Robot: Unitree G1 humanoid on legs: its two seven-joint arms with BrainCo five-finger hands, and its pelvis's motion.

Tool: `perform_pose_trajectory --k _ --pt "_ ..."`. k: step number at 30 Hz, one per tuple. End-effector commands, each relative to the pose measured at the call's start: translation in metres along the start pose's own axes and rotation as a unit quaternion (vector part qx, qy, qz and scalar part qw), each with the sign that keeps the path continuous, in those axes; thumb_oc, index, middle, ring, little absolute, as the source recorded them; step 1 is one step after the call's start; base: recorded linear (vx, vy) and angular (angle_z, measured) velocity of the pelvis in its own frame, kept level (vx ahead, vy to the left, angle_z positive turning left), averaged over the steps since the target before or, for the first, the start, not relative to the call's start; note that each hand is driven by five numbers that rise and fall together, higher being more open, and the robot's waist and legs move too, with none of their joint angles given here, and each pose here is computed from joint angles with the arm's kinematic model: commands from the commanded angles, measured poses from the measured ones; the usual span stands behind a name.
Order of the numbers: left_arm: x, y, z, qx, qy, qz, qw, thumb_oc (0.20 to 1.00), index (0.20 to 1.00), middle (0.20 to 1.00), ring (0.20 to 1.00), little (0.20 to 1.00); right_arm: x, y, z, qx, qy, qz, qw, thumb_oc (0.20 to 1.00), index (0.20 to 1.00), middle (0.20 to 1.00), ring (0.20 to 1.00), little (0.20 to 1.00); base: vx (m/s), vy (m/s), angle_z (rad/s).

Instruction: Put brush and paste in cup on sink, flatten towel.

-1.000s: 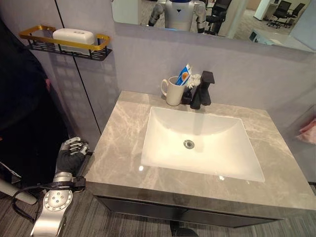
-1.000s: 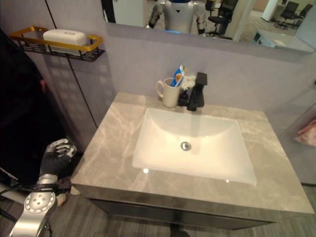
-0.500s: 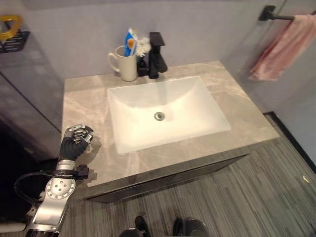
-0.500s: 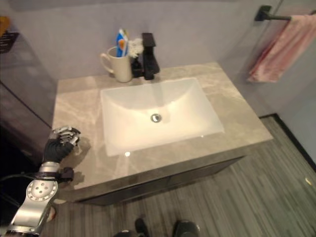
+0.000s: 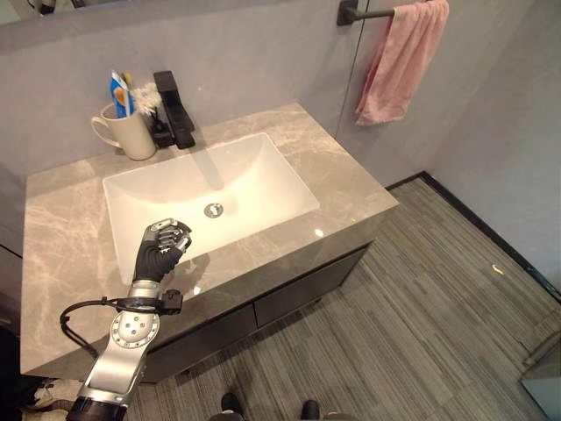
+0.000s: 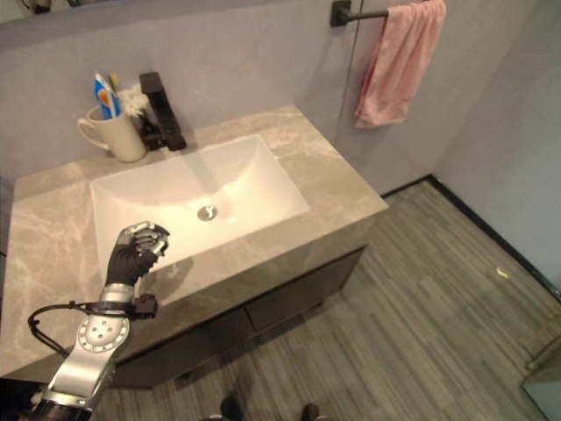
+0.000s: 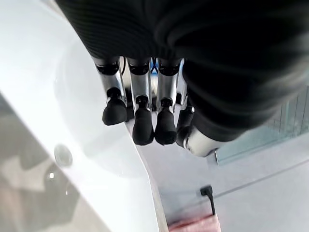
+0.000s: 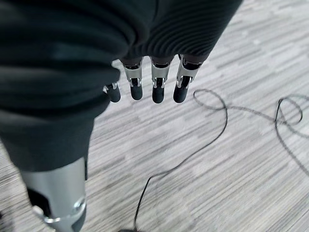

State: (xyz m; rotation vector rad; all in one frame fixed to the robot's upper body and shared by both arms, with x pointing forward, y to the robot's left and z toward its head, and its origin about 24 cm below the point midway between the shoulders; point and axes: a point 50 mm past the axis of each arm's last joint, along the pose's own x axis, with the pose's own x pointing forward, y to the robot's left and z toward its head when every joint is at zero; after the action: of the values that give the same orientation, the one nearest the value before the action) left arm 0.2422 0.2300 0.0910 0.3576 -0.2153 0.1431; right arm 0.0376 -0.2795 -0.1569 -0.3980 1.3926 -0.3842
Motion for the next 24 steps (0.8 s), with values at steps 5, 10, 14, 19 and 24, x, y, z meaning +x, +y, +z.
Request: perform_pose_trajectory --k 5,10,14,19,24 --pt "0.006 0.008 0.041 0.007 -0.118 0.018 0.993 0.200 0.200 0.200 0.200 0.200 0.002 -0.009 0.022 -0.045 -0.034 -0.025 0.998 1.000 1.000 1.000 1.000 1.000 -0.03 0.031 -0.79" --pt "0.009 -0.003 0.045 -0.003 -0.124 -0.016 0.992 0.200 0.200 0.200 0.200 0.200 0.000 -0.005 0.039 -0.038 -0.073 -0.022 0.996 1.000 1.000 1.000 1.000 1.000 -0.04 0.119 -0.26" --pt "0.012 -0.001 0.044 0.023 -0.127 -0.017 0.992 0.200 0.200 0.200 0.200 0.200 -0.002 0.001 0.052 -0.051 -0.094 -0.020 0.994 1.000 1.000 1.000 1.000 1.000 -0.11 0.095 -0.80" --pt "0.012 0.006 0.038 0.039 -0.111 -0.010 0.993 0.200 0.200 0.200 0.200 0.200 -0.003 0.010 0.046 -0.069 -0.082 -0.012 0.994 1.000 1.000 1.000 1.000 1.000 -0.12 0.027 -1.34" --pt "0.006 -0.010 0.013 0.013 -0.047 -0.037 0.998 0.200 0.200 0.200 0.200 0.200 0.000 -0.004 0.035 -0.028 -0.057 -0.032 0.997 1.000 1.000 1.000 1.000 1.000 0.00 -0.053 -0.64"
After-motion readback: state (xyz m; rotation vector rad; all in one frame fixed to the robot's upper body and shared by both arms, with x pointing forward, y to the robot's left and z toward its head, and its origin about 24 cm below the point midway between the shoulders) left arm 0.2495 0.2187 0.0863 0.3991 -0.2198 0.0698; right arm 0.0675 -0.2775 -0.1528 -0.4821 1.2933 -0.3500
